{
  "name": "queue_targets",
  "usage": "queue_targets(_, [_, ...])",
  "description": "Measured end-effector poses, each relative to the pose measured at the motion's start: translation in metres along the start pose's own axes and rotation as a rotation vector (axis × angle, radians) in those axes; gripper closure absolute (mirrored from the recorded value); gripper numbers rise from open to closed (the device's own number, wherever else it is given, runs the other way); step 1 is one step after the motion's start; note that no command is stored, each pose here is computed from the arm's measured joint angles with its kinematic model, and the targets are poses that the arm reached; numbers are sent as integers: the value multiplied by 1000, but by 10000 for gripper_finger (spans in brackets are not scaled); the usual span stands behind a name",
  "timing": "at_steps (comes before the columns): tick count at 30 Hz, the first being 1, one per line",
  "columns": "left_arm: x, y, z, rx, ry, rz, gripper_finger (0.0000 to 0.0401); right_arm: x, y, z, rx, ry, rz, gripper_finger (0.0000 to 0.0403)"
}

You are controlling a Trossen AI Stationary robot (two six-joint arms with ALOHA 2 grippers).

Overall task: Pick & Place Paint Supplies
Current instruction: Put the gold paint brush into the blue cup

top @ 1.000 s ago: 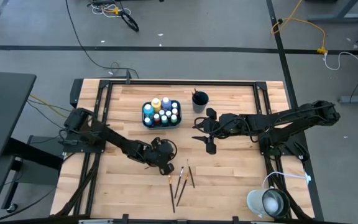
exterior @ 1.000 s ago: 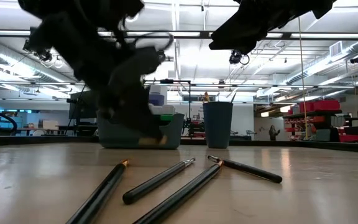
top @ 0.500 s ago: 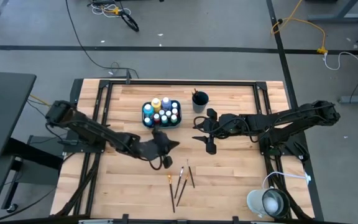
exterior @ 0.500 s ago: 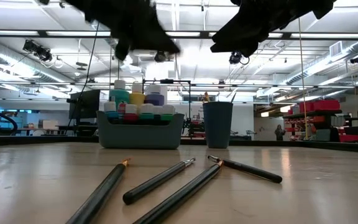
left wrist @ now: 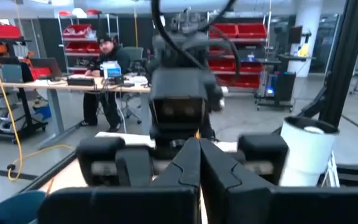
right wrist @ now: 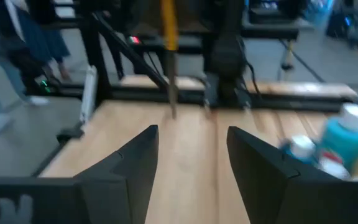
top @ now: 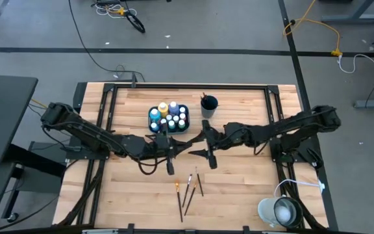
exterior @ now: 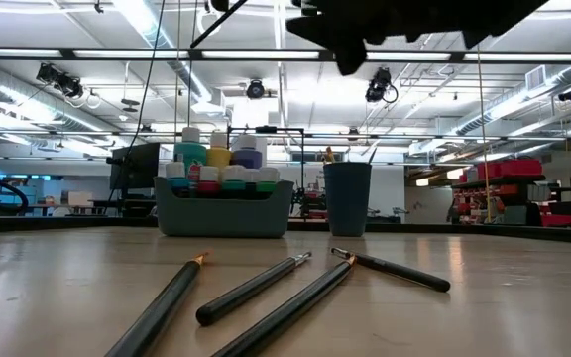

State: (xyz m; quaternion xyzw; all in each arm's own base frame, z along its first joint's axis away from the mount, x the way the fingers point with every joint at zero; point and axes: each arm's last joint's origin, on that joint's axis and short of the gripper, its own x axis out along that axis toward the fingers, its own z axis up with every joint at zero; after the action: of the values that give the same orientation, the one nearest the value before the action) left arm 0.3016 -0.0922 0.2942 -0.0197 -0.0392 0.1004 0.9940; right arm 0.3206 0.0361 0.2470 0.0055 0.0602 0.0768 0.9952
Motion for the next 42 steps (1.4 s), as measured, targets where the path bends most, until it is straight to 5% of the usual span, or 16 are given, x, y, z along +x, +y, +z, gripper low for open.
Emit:
queue_targets(9, [0,0,2,5,-17,2,400,29,-1,-18,-11,-241,20,220])
queue_targets(19, [0,1,3,19,-29,24,400,29,-1,-13,-17,-342,24,227])
queue_targets(33, [0,1,5,33,-45,42,400,28,0,-12,-55,-357,42,389])
queue_targets(42, [-1,0,4,45,-36,39,393,28,0,-11,-23,-347,45,391])
